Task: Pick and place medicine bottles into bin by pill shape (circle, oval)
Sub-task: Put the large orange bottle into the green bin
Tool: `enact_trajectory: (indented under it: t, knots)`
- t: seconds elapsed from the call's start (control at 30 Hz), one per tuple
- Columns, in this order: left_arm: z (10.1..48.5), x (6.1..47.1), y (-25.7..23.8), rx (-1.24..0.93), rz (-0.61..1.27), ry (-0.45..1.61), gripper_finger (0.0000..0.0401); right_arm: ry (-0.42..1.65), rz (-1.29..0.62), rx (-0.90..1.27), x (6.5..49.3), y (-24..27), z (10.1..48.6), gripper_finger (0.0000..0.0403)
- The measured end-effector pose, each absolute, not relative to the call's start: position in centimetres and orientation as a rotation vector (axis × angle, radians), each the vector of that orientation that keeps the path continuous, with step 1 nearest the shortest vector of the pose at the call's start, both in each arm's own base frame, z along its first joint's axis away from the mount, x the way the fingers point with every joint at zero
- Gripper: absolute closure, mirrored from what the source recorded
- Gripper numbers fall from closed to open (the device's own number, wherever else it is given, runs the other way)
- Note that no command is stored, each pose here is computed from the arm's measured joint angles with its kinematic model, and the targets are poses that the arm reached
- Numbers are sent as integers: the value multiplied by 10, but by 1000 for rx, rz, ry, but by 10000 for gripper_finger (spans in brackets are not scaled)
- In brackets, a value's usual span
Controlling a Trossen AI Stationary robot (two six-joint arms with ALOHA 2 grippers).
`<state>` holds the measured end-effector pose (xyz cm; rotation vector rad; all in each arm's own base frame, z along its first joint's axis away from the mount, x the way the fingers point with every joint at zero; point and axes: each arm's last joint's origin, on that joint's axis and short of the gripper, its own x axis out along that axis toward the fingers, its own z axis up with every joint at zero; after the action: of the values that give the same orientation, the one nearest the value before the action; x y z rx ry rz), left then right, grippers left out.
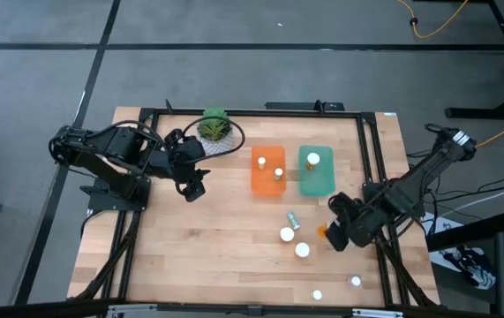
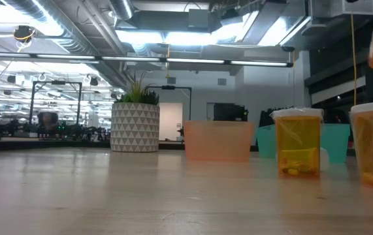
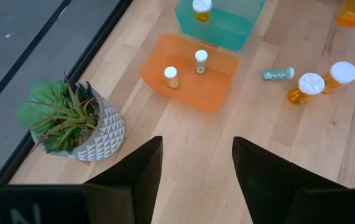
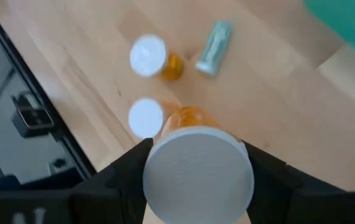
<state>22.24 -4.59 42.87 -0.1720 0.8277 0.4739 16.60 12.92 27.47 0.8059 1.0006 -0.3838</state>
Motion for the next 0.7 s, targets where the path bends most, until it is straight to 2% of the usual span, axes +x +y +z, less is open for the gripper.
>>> enact_trajectory:
  t: [0.33, 0.7]
  knots:
    - [429, 222, -46, -171, 473, 828, 214, 882, -430, 844, 166, 98, 291, 198]
    - [429, 222, -46, -171, 473, 828, 214, 916, -593, 778, 169, 68, 286, 197]
